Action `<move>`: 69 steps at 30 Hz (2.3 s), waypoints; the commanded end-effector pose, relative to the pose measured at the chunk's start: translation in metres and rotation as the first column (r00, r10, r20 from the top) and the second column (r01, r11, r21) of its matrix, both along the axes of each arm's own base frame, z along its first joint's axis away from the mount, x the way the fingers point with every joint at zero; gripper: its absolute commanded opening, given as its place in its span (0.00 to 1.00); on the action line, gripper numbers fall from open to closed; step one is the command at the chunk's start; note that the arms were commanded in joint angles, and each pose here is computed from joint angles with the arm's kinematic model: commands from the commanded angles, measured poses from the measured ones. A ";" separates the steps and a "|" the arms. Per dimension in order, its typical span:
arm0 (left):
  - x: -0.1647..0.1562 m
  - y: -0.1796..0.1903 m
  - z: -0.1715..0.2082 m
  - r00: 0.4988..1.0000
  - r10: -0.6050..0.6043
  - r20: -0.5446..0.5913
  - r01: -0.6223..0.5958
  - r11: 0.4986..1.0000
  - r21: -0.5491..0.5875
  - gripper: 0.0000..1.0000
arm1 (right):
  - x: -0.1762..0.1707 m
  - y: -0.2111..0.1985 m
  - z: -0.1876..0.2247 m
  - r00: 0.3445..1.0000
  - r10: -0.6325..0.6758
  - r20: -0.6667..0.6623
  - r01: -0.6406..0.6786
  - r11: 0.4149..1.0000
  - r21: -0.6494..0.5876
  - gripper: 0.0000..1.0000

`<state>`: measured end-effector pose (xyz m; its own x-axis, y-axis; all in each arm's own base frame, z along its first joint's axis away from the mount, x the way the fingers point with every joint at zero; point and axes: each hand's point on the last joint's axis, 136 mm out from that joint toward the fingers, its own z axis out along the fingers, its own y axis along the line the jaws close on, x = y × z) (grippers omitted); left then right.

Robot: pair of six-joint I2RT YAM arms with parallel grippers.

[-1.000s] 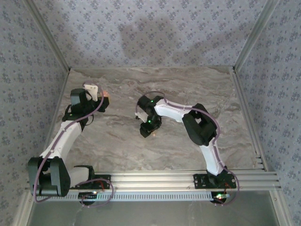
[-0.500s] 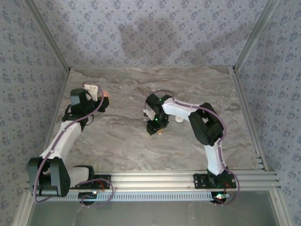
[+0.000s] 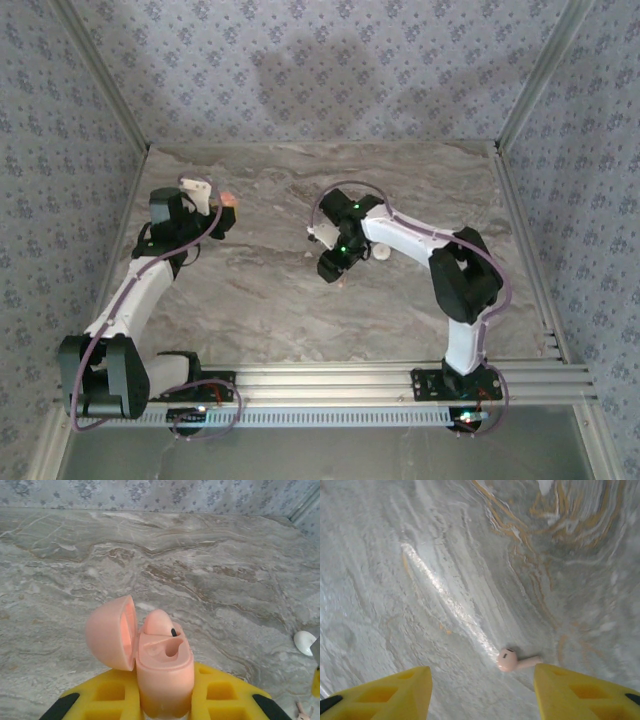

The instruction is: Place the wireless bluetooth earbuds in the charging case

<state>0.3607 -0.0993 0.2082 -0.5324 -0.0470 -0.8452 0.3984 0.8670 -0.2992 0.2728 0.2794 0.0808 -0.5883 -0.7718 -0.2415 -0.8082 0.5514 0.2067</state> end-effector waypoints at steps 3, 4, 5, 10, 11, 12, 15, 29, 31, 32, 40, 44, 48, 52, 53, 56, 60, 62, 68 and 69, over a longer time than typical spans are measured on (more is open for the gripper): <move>-0.007 -0.012 0.024 0.992 -0.081 0.093 0.081 0.997 0.003 0.09 | -0.010 -0.021 0.019 0.868 0.464 0.174 -0.470 0.883 -0.012 0.58; -0.006 -0.011 0.023 0.993 -0.081 0.091 0.080 0.997 0.006 0.09 | -0.013 -0.024 0.019 0.820 0.537 0.199 -0.544 0.839 -0.023 0.56; -0.007 -0.011 0.022 0.993 -0.083 0.088 0.082 0.997 0.008 0.09 | -0.014 -0.028 0.018 0.769 0.601 0.218 -0.609 0.792 -0.040 0.55; -0.008 -0.010 0.019 0.993 -0.086 0.084 0.085 0.996 0.021 0.09 | -0.011 -0.044 0.007 0.550 0.808 0.211 -0.802 0.581 -0.137 0.51; -0.009 -0.010 0.018 0.993 -0.087 0.082 0.085 0.996 0.023 0.09 | -0.007 -0.045 0.003 0.506 0.836 0.213 -0.824 0.541 -0.166 0.51; -0.009 -0.011 0.018 0.993 -0.089 0.082 0.087 0.996 0.025 0.09 | -0.002 -0.045 -0.001 0.470 0.855 0.220 -0.838 0.510 -0.194 0.50; -0.007 -0.011 0.016 0.993 -0.088 0.077 0.086 0.996 0.023 0.09 | 0.001 -0.036 -0.016 0.334 0.904 0.266 -0.883 0.399 -0.246 0.48; -0.005 -0.013 0.007 0.994 -0.097 0.053 0.097 0.995 0.013 0.10 | -0.001 -0.012 -0.048 0.160 0.951 0.265 -0.946 0.225 -0.234 0.43; -0.005 -0.013 0.006 0.994 -0.098 0.054 0.097 0.995 0.015 0.10 | -0.003 -0.011 -0.049 0.157 0.952 0.261 -0.951 0.217 -0.220 0.42; -0.005 -0.013 0.007 0.994 -0.099 0.056 0.098 0.995 0.016 0.10 | -0.004 -0.012 -0.049 0.158 0.953 0.258 -0.952 0.216 -0.215 0.41; -0.006 -0.014 0.006 0.993 -0.106 0.050 0.106 0.994 0.017 0.10 | -0.010 -0.012 -0.052 0.157 0.955 0.251 -0.959 0.208 -0.194 0.38; -0.007 -0.014 0.007 0.993 -0.107 0.051 0.106 0.994 0.016 0.10 | -0.014 -0.012 -0.057 0.158 0.957 0.244 -0.963 0.204 -0.175 0.38; -0.008 -0.014 0.007 0.993 -0.107 0.048 0.106 0.994 0.019 0.10 | -0.017 -0.010 -0.061 0.154 0.959 0.236 -0.967 0.196 -0.164 0.36; -0.008 -0.013 0.007 0.993 -0.105 0.047 0.104 0.994 0.020 0.10 | -0.016 -0.009 -0.064 0.153 0.960 0.235 -0.966 0.196 -0.170 0.33; -0.008 -0.013 0.007 0.993 -0.106 0.046 0.105 0.994 0.020 0.10 | -0.015 -0.009 -0.064 0.154 0.960 0.235 -0.965 0.197 -0.174 0.32; -0.008 -0.013 0.006 0.993 -0.106 0.046 0.105 0.994 0.020 0.10 | -0.013 -0.010 -0.065 0.158 0.960 0.230 -0.962 0.202 -0.183 0.27; -0.008 -0.013 0.006 0.993 -0.108 0.045 0.107 0.994 0.021 0.10 | -0.011 -0.012 -0.066 0.164 0.961 0.221 -0.957 0.210 -0.201 0.24; -0.008 -0.013 0.006 0.993 -0.109 0.045 0.108 0.994 0.023 0.10 | -0.009 -0.013 -0.065 0.163 0.962 0.220 -0.954 0.211 -0.214 0.23; -0.010 -0.015 0.006 0.991 -0.121 0.053 0.120 0.993 0.024 0.10 | -0.007 -0.009 -0.054 0.190 0.950 0.249 -0.944 0.246 -0.221 0.20; -0.010 -0.016 0.006 0.990 -0.127 0.060 0.126 0.992 0.021 0.10 | -0.009 -0.007 -0.050 0.205 0.944 0.260 -0.941 0.263 -0.213 0.20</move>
